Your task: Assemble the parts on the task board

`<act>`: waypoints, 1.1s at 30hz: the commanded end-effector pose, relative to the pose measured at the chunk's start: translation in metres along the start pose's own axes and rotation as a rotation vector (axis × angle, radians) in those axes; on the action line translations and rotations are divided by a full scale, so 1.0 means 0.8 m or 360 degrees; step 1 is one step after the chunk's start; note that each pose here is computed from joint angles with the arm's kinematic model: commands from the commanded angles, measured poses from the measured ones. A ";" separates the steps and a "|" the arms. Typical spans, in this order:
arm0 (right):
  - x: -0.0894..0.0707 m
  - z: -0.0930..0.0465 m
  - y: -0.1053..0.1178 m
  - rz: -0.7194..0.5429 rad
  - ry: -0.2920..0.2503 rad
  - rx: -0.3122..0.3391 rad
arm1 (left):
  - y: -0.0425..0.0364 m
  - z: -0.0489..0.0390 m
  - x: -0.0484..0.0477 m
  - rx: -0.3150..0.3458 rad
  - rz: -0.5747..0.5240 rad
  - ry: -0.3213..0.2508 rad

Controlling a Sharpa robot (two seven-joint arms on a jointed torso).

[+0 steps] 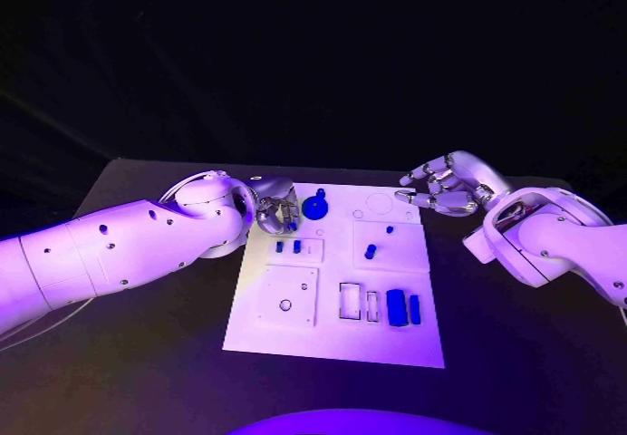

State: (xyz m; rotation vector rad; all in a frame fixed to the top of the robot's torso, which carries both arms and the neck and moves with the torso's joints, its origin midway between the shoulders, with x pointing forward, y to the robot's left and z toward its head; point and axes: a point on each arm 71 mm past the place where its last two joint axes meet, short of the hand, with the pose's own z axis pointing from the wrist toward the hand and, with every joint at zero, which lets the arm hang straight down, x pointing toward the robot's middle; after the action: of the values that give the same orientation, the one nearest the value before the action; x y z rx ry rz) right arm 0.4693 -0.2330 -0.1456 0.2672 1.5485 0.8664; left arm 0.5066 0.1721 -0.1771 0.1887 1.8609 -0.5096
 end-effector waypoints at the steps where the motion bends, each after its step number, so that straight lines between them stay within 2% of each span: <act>1: 0.001 0.000 0.001 -0.0004 0.0003 -0.0019 | -0.0012 0.001 0.003 -0.0005 0.0003 0.0044; 33: 0.000 0.000 0.001 -0.0004 -0.0001 -0.0019 | -0.0003 0.005 0.003 -0.0024 0.0008 0.0044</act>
State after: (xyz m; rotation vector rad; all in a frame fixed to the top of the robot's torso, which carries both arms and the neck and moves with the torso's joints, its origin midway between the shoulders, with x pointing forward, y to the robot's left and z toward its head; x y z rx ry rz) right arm 0.4690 -0.2331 -0.1454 0.2673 1.5471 0.8672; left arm 0.5096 0.1710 -0.1802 0.1885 1.8818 -0.4946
